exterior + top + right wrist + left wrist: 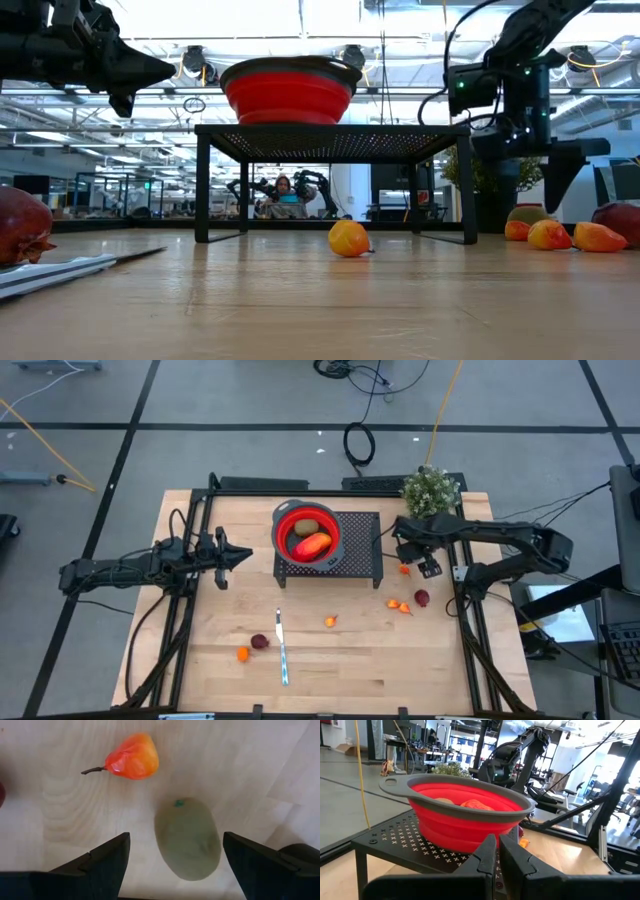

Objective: Pick & Place Fruit
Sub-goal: Put the kiwi into the strainer on the shelf

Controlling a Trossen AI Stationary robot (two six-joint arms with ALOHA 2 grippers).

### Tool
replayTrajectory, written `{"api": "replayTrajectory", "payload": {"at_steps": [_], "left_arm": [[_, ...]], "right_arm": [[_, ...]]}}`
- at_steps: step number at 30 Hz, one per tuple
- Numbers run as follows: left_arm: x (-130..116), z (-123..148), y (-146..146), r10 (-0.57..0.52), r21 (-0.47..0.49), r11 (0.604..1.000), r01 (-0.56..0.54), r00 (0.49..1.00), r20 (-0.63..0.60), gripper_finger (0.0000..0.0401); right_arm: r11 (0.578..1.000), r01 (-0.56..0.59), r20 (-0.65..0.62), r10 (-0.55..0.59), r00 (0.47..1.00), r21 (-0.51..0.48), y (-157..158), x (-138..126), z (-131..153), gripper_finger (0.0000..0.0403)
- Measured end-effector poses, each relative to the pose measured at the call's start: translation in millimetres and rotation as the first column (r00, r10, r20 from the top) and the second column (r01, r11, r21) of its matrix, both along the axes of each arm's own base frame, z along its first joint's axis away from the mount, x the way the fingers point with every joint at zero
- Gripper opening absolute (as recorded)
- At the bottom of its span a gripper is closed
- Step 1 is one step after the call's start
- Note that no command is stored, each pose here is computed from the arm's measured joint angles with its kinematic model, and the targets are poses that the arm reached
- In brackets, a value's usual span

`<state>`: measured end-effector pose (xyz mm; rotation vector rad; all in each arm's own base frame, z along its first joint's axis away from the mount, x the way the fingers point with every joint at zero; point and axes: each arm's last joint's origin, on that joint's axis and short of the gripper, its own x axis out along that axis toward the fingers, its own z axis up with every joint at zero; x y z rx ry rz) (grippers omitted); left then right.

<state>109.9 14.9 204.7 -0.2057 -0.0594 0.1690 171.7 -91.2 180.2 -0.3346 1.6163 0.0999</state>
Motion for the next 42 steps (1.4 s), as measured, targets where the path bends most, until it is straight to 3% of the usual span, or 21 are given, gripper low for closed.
{"api": "replayTrajectory", "payload": {"at_steps": [18,25,33,42], "left_arm": [[0.0,0.0,0.0,-0.001,-0.010,1.000,0.001,1.000,0.002,0.0019],[0.0,0.0,0.0,-0.001,-0.009,1.000,0.001,1.000,0.001,0.0019],[0.0,0.0,0.0,-0.001,-0.005,1.000,0.001,1.000,0.000,0.0019],[0.0,0.0,0.0,-0.001,-0.004,1.000,0.001,1.000,0.001,0.0019]], "right_arm": [[1.000,0.021,0.028,-0.020,0.999,-0.021,-0.7,0.9,-13.8,0.0313],[0.986,0.068,-0.035,-0.074,0.997,-0.153,-1.1,-7.7,-26.2,0.0313],[0.985,0.081,-0.029,-0.086,0.996,-0.156,-1.2,-7.6,-26.2,0.0311],[0.984,0.084,-0.021,-0.089,0.996,-0.158,-1.5,-6.9,-26.2,0.0247]]}}
